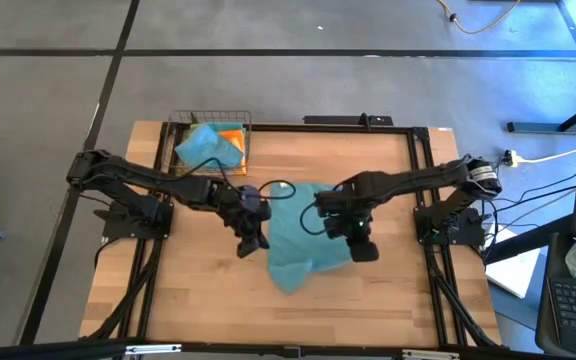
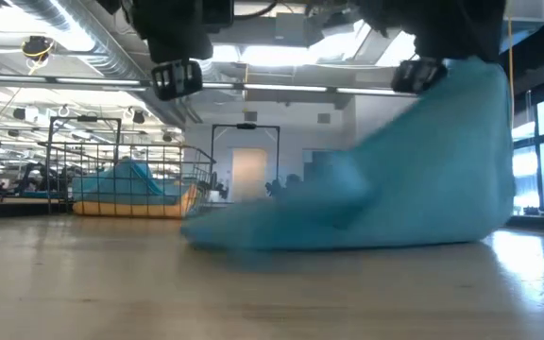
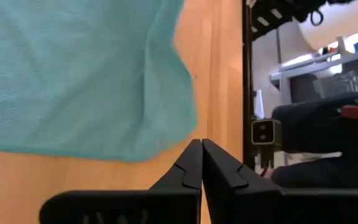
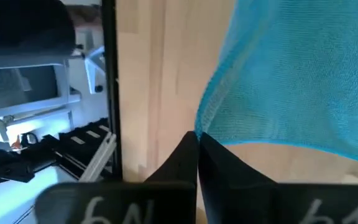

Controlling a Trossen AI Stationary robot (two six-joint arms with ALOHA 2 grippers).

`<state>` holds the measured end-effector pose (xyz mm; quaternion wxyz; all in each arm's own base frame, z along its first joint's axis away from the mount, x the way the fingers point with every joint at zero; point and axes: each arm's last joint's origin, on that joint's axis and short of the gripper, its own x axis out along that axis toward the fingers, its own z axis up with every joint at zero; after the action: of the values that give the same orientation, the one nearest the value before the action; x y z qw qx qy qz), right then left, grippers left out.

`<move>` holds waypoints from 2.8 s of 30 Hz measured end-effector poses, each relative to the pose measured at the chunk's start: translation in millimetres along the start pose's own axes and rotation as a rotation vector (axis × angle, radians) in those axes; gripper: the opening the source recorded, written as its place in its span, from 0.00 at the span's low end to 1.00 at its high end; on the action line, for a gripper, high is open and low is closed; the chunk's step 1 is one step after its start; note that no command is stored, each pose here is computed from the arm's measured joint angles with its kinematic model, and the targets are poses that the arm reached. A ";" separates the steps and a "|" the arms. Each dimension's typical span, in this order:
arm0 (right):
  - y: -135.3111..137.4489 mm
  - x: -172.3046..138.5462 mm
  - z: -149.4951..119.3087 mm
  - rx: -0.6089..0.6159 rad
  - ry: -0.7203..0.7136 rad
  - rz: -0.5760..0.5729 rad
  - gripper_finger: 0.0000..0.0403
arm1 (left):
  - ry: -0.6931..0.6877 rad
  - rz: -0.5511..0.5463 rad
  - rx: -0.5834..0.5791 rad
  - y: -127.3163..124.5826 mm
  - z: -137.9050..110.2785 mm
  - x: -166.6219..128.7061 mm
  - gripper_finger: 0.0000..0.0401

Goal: Fold microfiber towels
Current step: Fold the light blue microfiber cloth

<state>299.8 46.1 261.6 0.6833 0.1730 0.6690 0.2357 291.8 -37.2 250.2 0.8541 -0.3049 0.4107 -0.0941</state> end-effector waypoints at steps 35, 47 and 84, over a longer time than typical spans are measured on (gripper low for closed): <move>-12.9 -38.5 1.7 -0.111 -0.238 -0.337 0.01 | -0.570 0.065 0.009 -18.9 33.9 23.2 0.36; 5.4 -64.0 -9.5 -0.137 -0.414 -0.333 0.01 | -0.548 0.055 0.038 -41.8 34.6 73.0 0.38; -59.8 -28.8 -31.9 -0.042 -0.375 -0.577 0.23 | -0.068 0.478 0.080 11.2 37.8 53.2 0.41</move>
<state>273.7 -21.9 251.2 0.8363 0.0029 0.5481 0.0108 353.8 -33.4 227.3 0.8769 -0.1677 0.4380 0.1049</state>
